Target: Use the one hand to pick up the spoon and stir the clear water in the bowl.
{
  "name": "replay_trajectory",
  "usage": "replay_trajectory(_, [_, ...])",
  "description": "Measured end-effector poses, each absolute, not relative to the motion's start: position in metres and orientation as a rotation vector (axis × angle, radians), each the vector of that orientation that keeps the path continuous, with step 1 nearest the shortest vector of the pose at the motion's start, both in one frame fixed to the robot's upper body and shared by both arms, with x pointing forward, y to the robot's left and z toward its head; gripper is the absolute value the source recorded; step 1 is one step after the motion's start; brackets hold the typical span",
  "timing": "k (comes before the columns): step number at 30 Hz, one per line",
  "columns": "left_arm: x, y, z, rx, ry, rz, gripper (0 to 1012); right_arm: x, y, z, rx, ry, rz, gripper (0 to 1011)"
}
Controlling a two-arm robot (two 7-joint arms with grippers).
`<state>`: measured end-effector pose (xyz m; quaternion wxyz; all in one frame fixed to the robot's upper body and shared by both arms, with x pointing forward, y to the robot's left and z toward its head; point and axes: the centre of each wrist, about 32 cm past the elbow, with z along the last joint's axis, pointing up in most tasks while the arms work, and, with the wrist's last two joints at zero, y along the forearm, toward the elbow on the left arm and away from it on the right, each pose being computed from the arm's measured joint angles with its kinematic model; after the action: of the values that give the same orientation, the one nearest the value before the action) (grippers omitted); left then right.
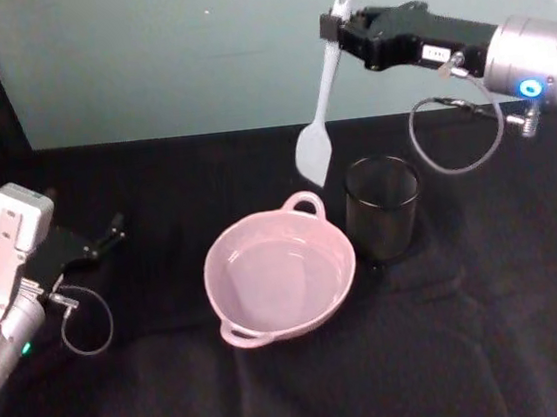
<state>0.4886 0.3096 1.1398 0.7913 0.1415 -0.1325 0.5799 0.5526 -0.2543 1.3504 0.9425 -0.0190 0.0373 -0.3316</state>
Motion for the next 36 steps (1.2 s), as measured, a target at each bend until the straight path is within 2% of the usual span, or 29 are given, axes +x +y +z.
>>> replay_trajectory(6, [0.489,0.310,1.140,0.304,-0.285,1.248,1011,0.560,-0.243,1.337,-0.070,0.082,-0.623,118])
replay_trajectory(9, [0.489,0.310,1.140,0.304,-0.285,1.248,1011,0.559,-0.230,1.323,-0.086,0.095,-0.590,118])
replay_trajectory(18, [0.489,0.310,1.140,0.304,-0.285,1.248,1011,0.563,-0.214,1.293,-0.112,0.099,-0.539,118])
replay_trajectory(28, [0.489,0.310,1.140,0.304,-0.285,1.248,1011,0.569,-0.207,1.266,-0.127,0.092,-0.497,118])
replay_trajectory(36, [0.489,0.310,1.140,0.304,-0.285,1.248,1011,0.570,-0.204,1.255,-0.131,0.083,-0.484,118])
